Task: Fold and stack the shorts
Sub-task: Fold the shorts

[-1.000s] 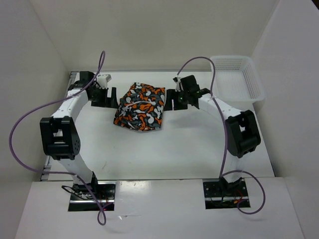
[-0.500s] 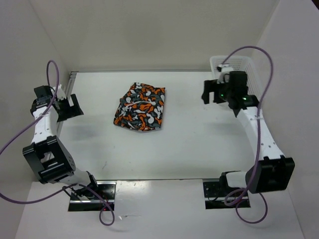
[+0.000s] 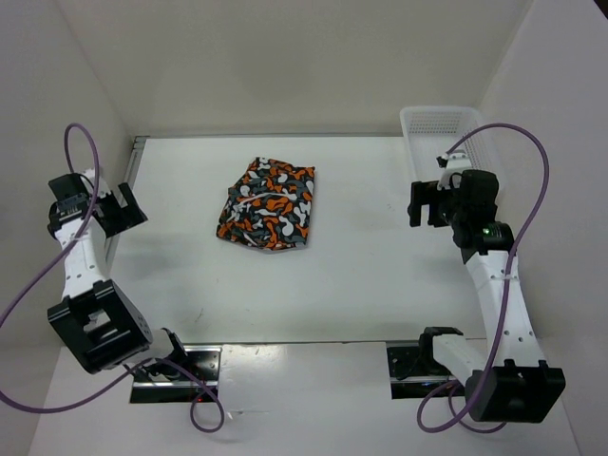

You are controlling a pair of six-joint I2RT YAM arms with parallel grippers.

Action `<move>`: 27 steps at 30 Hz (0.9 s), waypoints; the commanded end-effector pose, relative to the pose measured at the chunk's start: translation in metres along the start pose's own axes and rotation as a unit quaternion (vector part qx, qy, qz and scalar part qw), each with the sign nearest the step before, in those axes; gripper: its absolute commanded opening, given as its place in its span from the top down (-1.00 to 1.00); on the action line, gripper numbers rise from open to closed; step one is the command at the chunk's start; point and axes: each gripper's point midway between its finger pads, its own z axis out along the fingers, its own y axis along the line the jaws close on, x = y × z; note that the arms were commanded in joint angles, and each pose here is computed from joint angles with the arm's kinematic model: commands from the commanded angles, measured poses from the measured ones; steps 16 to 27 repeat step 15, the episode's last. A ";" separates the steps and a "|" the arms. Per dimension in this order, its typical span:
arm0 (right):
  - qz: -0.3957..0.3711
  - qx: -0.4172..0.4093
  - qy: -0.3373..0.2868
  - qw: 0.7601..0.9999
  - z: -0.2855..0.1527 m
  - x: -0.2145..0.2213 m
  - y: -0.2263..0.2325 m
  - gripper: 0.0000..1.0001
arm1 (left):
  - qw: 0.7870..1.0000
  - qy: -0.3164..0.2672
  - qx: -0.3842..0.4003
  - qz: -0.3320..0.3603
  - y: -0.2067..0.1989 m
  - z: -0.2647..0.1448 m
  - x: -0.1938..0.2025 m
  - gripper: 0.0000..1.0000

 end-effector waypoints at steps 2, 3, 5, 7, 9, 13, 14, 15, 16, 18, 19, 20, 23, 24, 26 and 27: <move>-0.002 0.011 -0.021 1.000 -0.007 -0.004 -0.003 -1.00 | 0.999 -0.026 -0.037 -0.017 0.010 -0.008 -0.002 -1.00; -0.002 0.011 -0.016 1.000 -0.007 -0.001 -0.002 -1.00 | 0.999 -0.030 -0.037 -0.016 0.010 -0.008 -0.002 -1.00; -0.001 0.005 -0.011 1.000 -0.005 0.003 0.000 -1.00 | 0.998 -0.036 -0.052 -0.020 0.014 -0.012 -0.004 -1.00; -0.001 0.005 -0.011 1.000 -0.006 0.005 0.000 -1.00 | 0.998 -0.035 -0.052 -0.020 0.014 -0.012 -0.001 -1.00; -0.002 0.006 -0.016 1.000 -0.006 0.003 0.000 -1.00 | 0.998 -0.035 -0.052 -0.020 0.014 -0.012 -0.001 -1.00; -0.001 0.001 -0.012 1.000 -0.003 0.004 0.001 -1.00 | 0.998 -0.035 -0.046 -0.015 0.012 -0.013 0.001 -1.00; -0.001 0.001 -0.012 1.000 -0.003 0.004 0.001 -1.00 | 0.998 -0.035 -0.046 -0.015 0.012 -0.013 0.001 -1.00; -0.001 0.001 -0.012 1.000 -0.003 0.004 0.001 -1.00 | 0.998 -0.035 -0.046 -0.015 0.012 -0.013 0.001 -1.00; -0.001 0.001 -0.012 1.000 -0.003 0.004 0.001 -1.00 | 0.998 -0.035 -0.046 -0.015 0.012 -0.013 0.001 -1.00; -0.001 0.001 -0.012 1.000 -0.003 0.004 0.001 -1.00 | 0.998 -0.035 -0.046 -0.015 0.012 -0.013 0.001 -1.00; -0.001 0.001 -0.012 1.000 -0.003 0.004 0.001 -1.00 | 0.998 -0.035 -0.046 -0.015 0.012 -0.013 0.001 -1.00; -0.001 0.001 -0.012 1.000 -0.003 0.004 0.001 -1.00 | 0.998 -0.035 -0.046 -0.015 0.012 -0.013 0.001 -1.00; -0.001 0.001 -0.012 1.000 -0.003 0.004 0.001 -1.00 | 0.998 -0.035 -0.046 -0.015 0.012 -0.013 0.001 -1.00; -0.001 0.001 -0.012 1.000 -0.003 0.004 0.001 -1.00 | 0.998 -0.035 -0.046 -0.015 0.012 -0.013 0.001 -1.00; -0.001 0.001 -0.012 1.000 -0.003 0.004 0.001 -1.00 | 0.998 -0.035 -0.046 -0.015 0.012 -0.013 0.001 -1.00; -0.001 0.001 -0.012 1.000 -0.003 0.004 0.001 -1.00 | 0.998 -0.035 -0.046 -0.015 0.012 -0.013 0.001 -1.00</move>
